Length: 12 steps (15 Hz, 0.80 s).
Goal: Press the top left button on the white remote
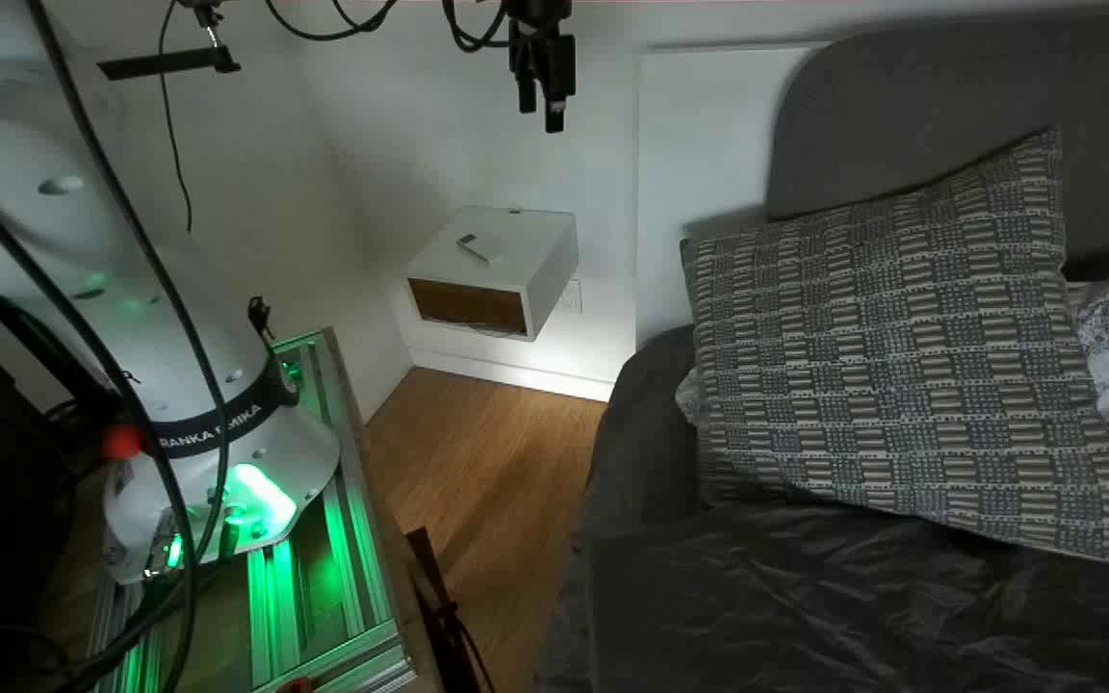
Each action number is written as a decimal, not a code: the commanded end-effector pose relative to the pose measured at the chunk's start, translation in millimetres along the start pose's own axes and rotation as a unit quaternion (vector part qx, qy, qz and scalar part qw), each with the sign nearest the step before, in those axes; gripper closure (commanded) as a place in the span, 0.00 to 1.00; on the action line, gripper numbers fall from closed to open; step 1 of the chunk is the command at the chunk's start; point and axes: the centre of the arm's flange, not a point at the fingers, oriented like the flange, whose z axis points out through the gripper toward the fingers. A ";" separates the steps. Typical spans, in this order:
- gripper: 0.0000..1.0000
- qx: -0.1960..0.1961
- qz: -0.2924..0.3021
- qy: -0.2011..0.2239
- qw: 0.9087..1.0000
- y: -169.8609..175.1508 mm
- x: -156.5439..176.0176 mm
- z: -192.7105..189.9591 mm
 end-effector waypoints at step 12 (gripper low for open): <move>0.00 0.014 -0.052 -0.011 0.999 -69.8 23.9 2.4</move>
